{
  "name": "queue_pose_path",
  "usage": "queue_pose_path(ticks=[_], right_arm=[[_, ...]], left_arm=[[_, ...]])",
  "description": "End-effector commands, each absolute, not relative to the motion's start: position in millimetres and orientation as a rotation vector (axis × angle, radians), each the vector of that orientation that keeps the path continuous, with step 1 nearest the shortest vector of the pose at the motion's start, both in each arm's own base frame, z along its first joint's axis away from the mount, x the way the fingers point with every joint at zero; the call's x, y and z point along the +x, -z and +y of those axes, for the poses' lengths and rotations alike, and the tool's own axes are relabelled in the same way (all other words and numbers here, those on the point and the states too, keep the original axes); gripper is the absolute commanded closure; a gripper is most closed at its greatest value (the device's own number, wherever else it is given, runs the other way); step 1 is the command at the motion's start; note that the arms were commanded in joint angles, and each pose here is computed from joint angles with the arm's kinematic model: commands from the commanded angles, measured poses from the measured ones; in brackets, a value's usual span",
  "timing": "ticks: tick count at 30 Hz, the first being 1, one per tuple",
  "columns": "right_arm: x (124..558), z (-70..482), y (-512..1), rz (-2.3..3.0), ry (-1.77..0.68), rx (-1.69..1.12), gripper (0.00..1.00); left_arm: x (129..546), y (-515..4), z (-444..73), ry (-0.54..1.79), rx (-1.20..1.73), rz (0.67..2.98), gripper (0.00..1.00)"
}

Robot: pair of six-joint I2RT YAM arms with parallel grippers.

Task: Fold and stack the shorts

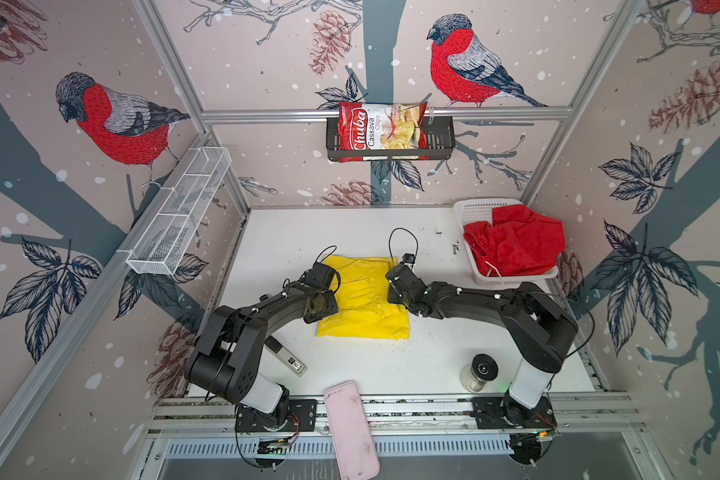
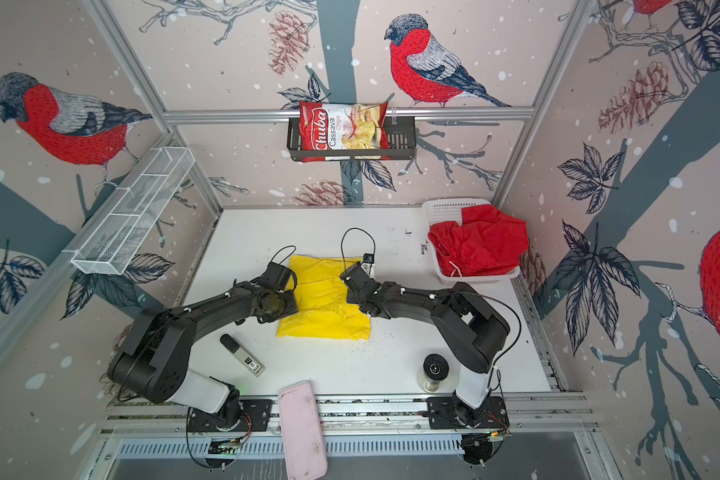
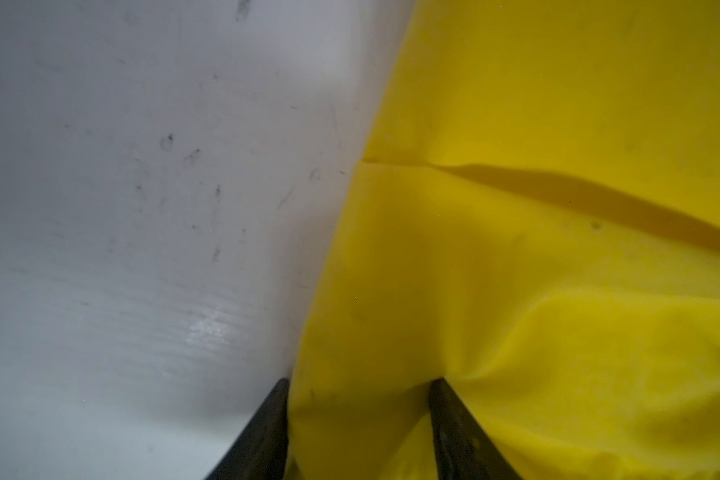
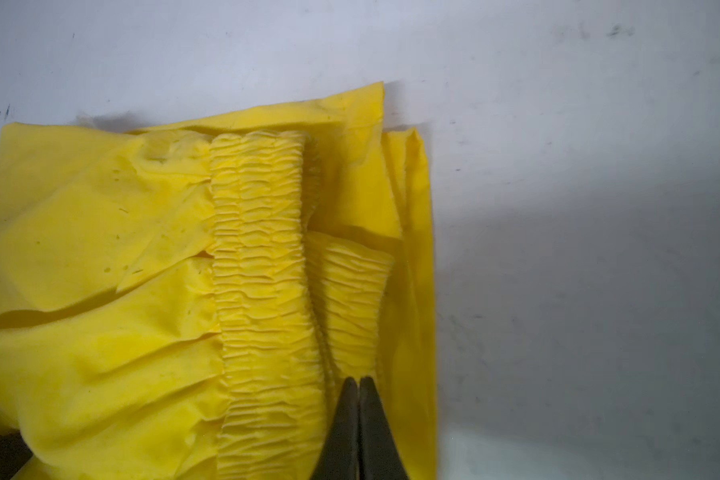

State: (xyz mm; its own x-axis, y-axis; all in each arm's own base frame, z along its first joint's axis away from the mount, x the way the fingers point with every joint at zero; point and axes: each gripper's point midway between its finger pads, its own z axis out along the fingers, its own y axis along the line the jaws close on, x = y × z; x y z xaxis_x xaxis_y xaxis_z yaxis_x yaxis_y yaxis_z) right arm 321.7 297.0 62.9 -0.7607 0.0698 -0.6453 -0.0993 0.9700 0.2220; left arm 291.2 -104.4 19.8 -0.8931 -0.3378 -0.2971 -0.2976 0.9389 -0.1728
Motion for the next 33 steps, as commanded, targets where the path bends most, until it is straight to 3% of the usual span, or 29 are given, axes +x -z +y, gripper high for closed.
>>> queue_pose_path(ticks=[1,2,5,9,17,25,33], right_arm=[[329,280,-76,2.344,-0.282,0.043,0.94],[330,275,-79,2.333,-0.278,0.063,0.94],[331,259,-86,2.304,-0.283,0.110,0.94],[332,241,-95,2.269,-0.281,0.150,0.94],[318,183,-118,2.162,-0.196,0.249,0.94],[297,118,-135,2.035,-0.240,0.400,0.87],[290,109,-129,2.028,-0.255,0.354,0.87]], left_arm=[[285,-13,-96,0.107,-0.494,2.798,0.46],[286,-11,-96,0.097,-0.493,2.800,0.50],[287,-4,-93,0.062,-0.503,2.810,0.80],[291,1,-91,0.024,-0.524,2.816,1.00],[305,-9,-81,-0.076,-0.551,2.771,1.00],[342,-26,-65,-0.221,-0.604,2.711,1.00],[390,-18,-16,-0.292,-0.812,2.659,1.00]])
